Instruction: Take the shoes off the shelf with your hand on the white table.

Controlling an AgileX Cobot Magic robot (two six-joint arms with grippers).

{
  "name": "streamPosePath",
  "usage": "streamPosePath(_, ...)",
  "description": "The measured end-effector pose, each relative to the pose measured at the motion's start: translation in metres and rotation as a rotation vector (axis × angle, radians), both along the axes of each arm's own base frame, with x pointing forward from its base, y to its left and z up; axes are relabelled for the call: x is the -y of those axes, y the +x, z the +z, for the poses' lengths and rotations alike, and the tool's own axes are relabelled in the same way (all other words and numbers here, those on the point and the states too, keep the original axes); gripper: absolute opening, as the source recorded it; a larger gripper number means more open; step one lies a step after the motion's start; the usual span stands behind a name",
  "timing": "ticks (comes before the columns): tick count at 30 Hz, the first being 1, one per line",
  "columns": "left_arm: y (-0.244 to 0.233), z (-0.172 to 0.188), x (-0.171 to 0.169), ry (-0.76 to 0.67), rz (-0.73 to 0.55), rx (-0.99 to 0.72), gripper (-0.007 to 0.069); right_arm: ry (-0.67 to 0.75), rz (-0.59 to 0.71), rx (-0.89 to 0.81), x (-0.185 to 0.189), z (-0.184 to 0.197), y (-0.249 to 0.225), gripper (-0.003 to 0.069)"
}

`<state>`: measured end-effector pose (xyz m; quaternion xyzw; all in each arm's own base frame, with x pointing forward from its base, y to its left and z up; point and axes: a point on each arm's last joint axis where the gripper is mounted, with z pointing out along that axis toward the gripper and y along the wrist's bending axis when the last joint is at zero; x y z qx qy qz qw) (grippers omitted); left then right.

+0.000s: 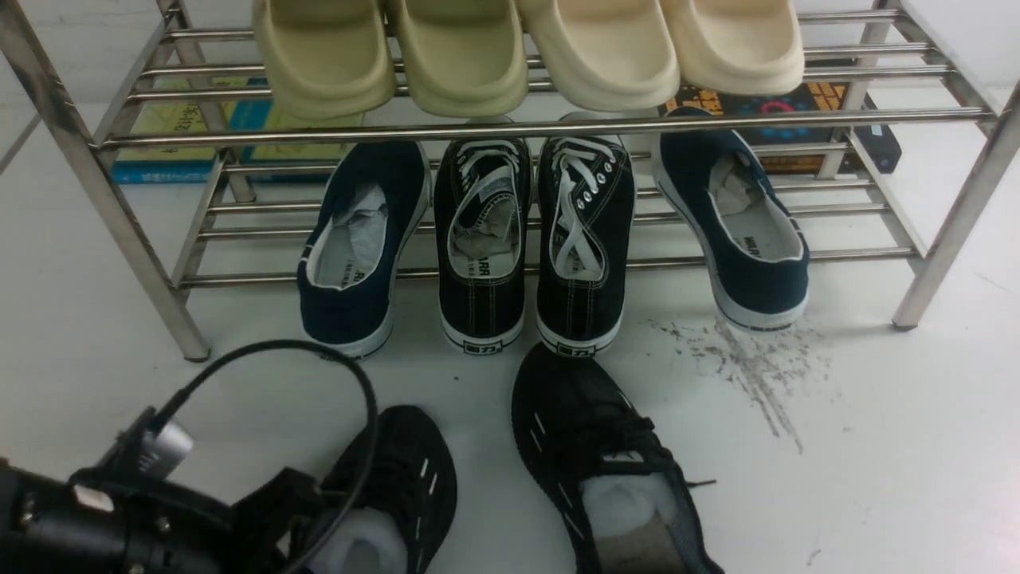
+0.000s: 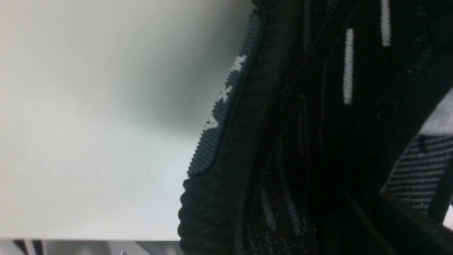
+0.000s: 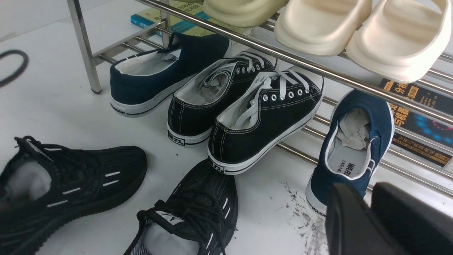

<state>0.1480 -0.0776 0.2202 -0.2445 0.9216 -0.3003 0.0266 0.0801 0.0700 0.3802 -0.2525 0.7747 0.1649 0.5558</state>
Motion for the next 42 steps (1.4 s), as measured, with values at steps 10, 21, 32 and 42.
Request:
streamPosePath(10, 0.033, -0.024, 0.021, -0.154, -0.153, 0.056, 0.0273, 0.053, -0.026, -0.030, 0.000, 0.000, 0.000, 0.0137)
streamPosePath(21, 0.067, 0.068, 0.023, 0.004, -0.477, 0.263, 0.0265, 0.025, -0.079, -0.069, 0.005, -0.004, 0.001, 0.0143)
streamPosePath(32, 0.051, 0.060, -0.035, 0.603, -0.267, 0.032, 0.0001, 0.003, -0.105, -0.089, 0.007, -0.006, 0.002, 0.0146)
streamPosePath(42, 0.026, -0.031, 0.000, 0.488, -0.333, -0.099, 0.0001, 0.011, -0.128, -0.062, 0.009, -0.004, 0.004, 0.0147)
